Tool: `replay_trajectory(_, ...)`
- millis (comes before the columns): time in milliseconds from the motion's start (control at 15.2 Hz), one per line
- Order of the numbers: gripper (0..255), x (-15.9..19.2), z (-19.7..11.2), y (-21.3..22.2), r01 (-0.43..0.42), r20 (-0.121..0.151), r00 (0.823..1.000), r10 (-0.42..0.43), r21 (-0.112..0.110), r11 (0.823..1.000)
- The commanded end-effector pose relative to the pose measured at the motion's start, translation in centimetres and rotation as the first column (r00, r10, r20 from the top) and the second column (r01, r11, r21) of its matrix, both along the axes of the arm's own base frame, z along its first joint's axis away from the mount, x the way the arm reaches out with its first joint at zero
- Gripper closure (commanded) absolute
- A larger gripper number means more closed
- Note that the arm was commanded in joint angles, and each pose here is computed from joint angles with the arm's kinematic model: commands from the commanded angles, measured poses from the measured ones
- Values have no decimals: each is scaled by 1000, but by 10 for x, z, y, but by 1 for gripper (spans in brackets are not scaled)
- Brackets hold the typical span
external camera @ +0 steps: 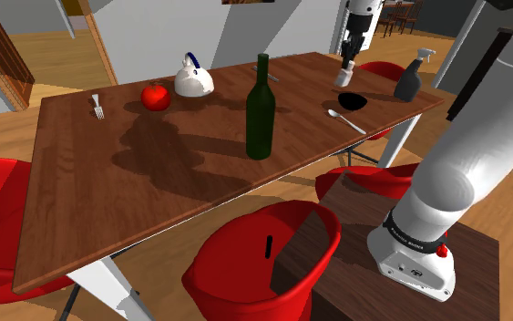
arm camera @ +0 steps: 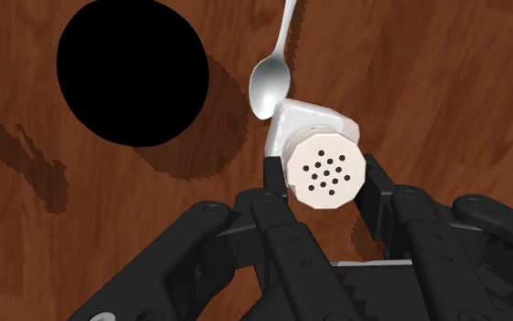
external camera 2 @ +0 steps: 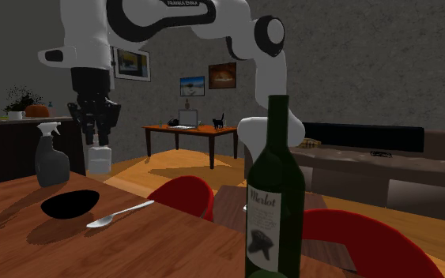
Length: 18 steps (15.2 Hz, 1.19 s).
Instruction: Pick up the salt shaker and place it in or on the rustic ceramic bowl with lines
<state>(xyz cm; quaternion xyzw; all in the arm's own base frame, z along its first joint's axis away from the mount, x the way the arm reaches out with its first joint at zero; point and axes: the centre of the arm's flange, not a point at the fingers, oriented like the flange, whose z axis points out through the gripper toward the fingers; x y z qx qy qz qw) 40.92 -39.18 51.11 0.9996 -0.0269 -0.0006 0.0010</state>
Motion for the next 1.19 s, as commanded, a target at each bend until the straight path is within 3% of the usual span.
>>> replay_trajectory(0,255,-3,6,-23,-3,0,1000,3,0,1000)
replay_trajectory(528,255,-17,19,-135,-3,0,1000,3,0,1000)
replay_trajectory(1122,255,-17,-28,-135,-3,0,1000,3,0,1000)
